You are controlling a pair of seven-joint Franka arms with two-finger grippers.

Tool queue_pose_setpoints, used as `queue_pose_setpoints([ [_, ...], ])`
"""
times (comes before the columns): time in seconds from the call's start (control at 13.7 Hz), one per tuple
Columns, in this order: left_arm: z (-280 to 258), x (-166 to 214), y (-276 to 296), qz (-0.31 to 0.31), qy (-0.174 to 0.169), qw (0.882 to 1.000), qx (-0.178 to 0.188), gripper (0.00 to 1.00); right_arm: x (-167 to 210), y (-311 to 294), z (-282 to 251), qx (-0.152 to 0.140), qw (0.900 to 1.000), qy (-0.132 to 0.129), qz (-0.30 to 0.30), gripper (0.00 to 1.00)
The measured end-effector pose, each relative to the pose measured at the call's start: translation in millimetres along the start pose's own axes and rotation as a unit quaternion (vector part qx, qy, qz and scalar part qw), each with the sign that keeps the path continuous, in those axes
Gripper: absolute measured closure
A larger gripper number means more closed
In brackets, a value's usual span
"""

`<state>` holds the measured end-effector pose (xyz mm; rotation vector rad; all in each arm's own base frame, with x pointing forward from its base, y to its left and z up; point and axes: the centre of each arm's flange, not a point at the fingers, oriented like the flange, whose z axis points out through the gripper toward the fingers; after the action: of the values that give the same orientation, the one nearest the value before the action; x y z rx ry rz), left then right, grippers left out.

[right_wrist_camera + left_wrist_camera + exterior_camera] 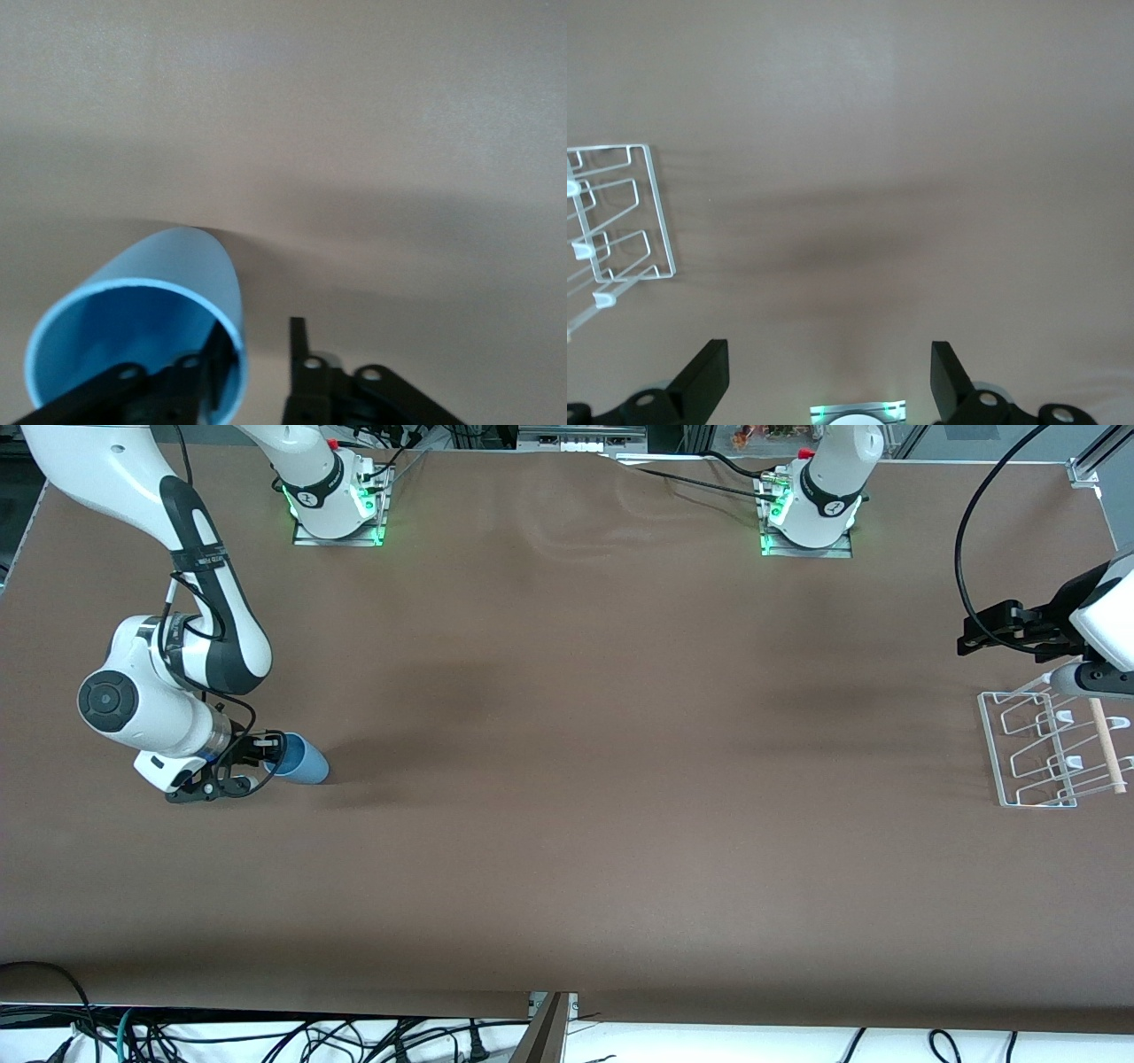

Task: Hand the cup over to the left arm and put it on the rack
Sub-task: 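Lift the cup with the right gripper while the left gripper approaches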

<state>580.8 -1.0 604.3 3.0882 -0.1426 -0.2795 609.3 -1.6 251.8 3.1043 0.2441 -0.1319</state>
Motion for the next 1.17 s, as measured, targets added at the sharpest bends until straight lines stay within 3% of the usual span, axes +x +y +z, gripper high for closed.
queue_pose_setpoints([
  [0.15,2,1,-7,0.017,-0.002,1.0,-0.001,0.0,1,-5,0,0.005,1.0,0.0,0.012,0.92],
  [0.29,3,1,-9,0.026,-0.003,1.0,-0.001,0.0,3,-12,-2,0.007,1.0,-0.003,0.024,0.93],
  [0.36,4,2,-9,0.036,-0.004,0.999,-0.002,0.0,3,-17,-4,0.015,0.999,-0.016,0.032,0.93],
  [0.51,8,3,-9,0.081,-0.008,0.997,-0.003,0.0,10,-37,-30,0.06,0.995,-0.062,0.058,0.94],
  [0.8,16,9,1,0.193,-0.005,0.98,-0.044,0.0,28,-112,-135,0.136,0.971,-0.131,0.146,0.95],
  [0.95,20,10,9,0.26,0.006,0.962,-0.08,0.0,28,-178,-173,0.194,0.944,-0.165,0.211,0.95],
  [1.02,24,11,14,0.297,0.011,0.95,-0.097,0.0,26,-212,-186,0.231,0.922,-0.187,0.248,0.95],
  [1.17,31,16,22,0.363,0.026,0.923,-0.128,0.0,23,-271,-203,0.298,0.868,-0.242,0.316,0.95],
])
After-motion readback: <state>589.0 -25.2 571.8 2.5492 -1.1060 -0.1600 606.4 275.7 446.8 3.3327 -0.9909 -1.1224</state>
